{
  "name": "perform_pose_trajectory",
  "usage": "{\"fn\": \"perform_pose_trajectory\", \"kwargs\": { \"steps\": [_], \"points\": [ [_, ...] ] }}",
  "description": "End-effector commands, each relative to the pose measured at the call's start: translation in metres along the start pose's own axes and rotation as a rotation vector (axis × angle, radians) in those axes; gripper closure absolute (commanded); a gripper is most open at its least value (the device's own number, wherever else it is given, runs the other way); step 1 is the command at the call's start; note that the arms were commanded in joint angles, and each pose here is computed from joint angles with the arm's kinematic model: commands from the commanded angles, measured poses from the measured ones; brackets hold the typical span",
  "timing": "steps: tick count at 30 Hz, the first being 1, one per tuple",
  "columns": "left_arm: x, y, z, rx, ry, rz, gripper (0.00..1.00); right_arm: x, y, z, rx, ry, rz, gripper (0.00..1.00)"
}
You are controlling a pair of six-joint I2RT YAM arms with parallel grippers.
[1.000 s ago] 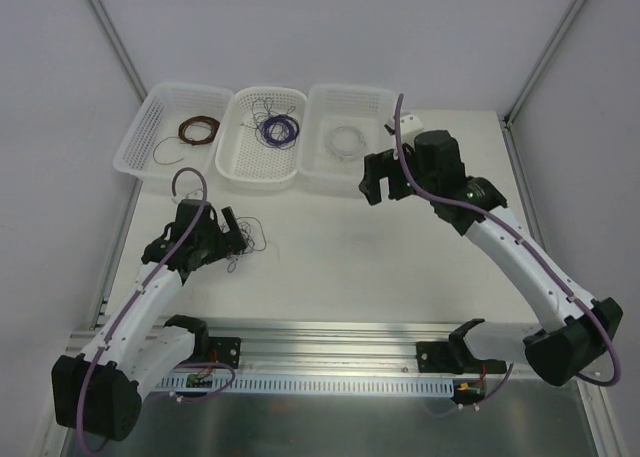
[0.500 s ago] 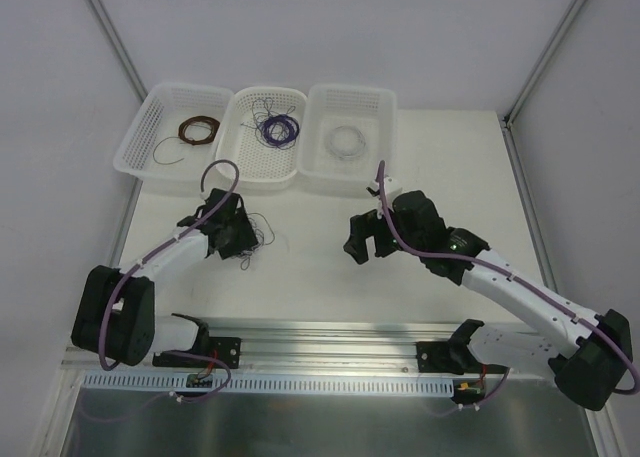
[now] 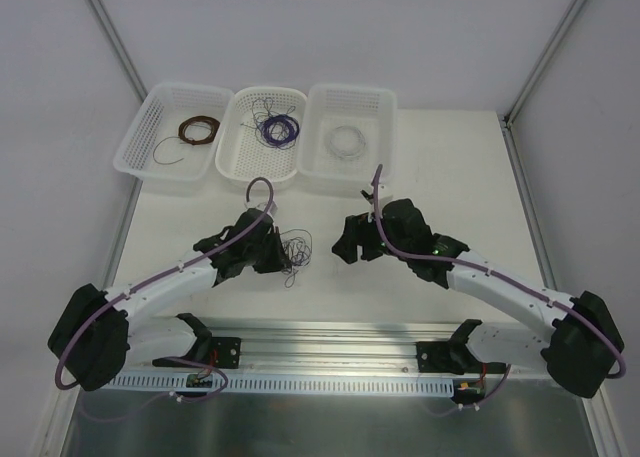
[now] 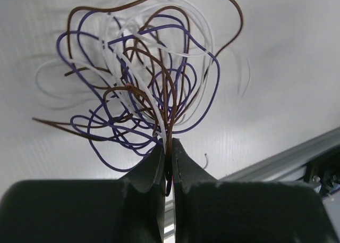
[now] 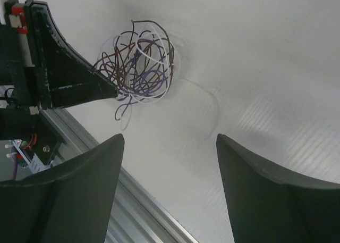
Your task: Untangle the cables
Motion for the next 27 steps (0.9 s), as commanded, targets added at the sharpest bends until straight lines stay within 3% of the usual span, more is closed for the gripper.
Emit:
{"fn": "perform_pose_trajectory", "kwargs": {
  "steps": [1,13,27],
  "points": [
    [-0.013,-0.006,-0.009,-0.010,-0.094,-0.016,1.00,0.013,0.005,0.017,-0.031,0.110,0.058,0.27],
    [-0.016,-0.023,-0.013,0.044,-0.152,0.024,1.00,0.025,-0.005,0.054,0.076,0.159,0.049,0.67],
    [-0.017,-0.034,-0.014,0.079,-0.169,0.060,1.00,0.038,0.000,0.079,0.159,0.191,-0.015,0.72]
  ]
}}
Point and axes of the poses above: each gripper's point midway between its finger pads, its own z axis out along the fingers, its own x axis along the line the jaws close on, y = z × x, the point moved 9 cm from there along -z, back along the fingers, and after that the axes turned 4 degrees about z, right-handed, at the moved point
